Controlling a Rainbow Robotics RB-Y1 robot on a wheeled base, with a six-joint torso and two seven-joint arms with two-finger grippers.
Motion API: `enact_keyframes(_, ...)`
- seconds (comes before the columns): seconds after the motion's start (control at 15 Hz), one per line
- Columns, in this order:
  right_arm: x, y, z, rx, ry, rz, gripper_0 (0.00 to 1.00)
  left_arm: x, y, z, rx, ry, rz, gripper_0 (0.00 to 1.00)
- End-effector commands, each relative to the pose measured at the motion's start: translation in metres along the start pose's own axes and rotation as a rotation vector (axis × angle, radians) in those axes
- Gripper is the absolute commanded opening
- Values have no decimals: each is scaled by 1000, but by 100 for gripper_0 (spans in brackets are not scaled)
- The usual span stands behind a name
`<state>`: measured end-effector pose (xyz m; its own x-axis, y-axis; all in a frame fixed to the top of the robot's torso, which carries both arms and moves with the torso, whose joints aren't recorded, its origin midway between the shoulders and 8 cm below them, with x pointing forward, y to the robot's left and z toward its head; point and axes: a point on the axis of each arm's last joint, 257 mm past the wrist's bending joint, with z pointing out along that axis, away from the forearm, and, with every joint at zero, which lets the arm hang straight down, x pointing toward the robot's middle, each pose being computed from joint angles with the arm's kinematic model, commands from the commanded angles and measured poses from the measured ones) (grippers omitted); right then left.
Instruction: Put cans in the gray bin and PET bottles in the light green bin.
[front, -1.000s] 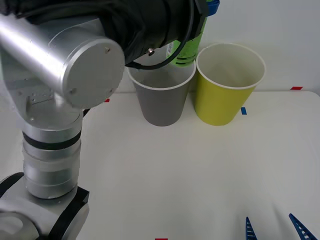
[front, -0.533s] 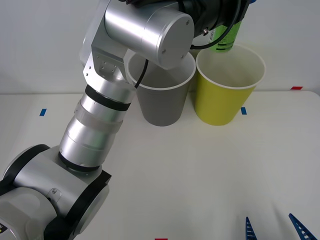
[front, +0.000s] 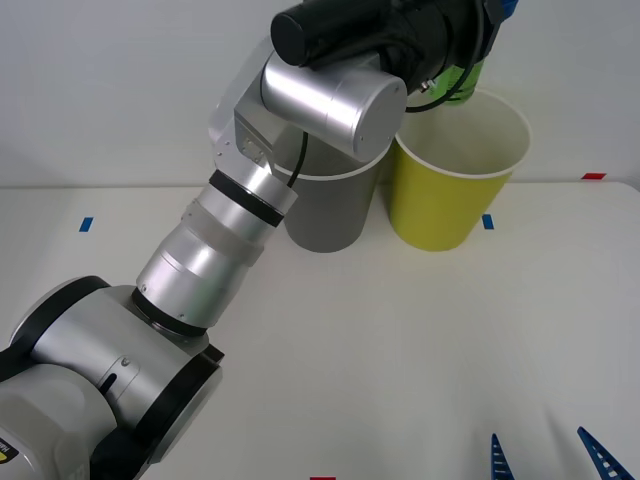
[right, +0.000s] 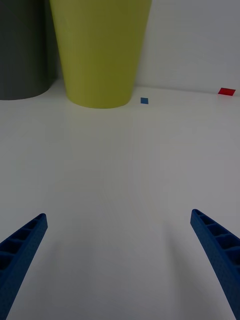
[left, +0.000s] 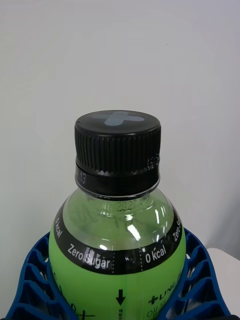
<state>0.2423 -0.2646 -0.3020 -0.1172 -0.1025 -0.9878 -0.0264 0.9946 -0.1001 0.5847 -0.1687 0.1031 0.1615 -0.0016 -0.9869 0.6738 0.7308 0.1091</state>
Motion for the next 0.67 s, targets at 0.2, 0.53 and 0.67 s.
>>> enact_keyframes(0.2,0,0,0,0,0,0,100,13,-21,5,42,7,-48,0)
enact_keyframes(0.53,0,0,0,0,0,0,100,21,-29,6,58,24,-54,0)
enact_keyframes(0.67,0,0,0,0,0,0,100,21,-29,6,58,22,-50,0)
